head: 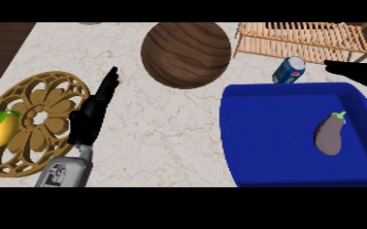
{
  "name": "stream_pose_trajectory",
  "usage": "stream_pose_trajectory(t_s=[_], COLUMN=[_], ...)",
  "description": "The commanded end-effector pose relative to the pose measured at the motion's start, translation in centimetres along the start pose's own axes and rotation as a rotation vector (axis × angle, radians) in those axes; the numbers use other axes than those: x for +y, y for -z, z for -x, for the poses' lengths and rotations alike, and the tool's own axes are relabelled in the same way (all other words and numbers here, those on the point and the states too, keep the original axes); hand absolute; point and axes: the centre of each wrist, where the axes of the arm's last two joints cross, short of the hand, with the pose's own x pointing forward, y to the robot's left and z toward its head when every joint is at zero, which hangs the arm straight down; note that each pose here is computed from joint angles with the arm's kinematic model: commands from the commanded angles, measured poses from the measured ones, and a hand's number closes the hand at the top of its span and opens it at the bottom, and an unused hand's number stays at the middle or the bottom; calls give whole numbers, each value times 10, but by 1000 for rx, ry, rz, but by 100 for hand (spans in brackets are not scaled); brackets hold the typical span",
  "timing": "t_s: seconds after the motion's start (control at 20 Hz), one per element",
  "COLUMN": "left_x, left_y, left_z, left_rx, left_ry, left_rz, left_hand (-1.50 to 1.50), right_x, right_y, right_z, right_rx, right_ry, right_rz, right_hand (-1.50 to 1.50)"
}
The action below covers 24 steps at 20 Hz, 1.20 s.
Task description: Pick the can from the tray and place it in the tiered shelf
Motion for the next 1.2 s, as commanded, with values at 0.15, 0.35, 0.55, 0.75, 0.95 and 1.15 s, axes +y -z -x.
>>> stream_pose_trajectory(t_s=[0.15, 0.35, 0.55, 0.75, 0.95, 1.15], left_x=[-9, 8, 9, -3, -4, -1], left_y=[-4, 3, 4, -1, -6, 16], left_z=[-11, 4, 22, -7, 4, 0], left_rx=[-1, -2, -5, -6, -11, 0], left_ry=[-3, -2, -17, -9, -1, -1], left_rz=[-7, 4, 8, -2, 0, 15], left_hand=[0, 0, 0, 0, 0, 0], right_x=[10, 27, 25, 32, 27, 42], right_y=[6, 20, 31, 29, 37, 36], right_z=[-2, 4, -4, 15, 11, 5], right_rx=[15, 25, 54, 50, 23, 31], right_ry=[-16, -38, -41, -30, -25, -36], right_rz=[-13, -5, 4, -27, -15, -36], right_hand=[-150, -150, -150, -150, -150, -150])
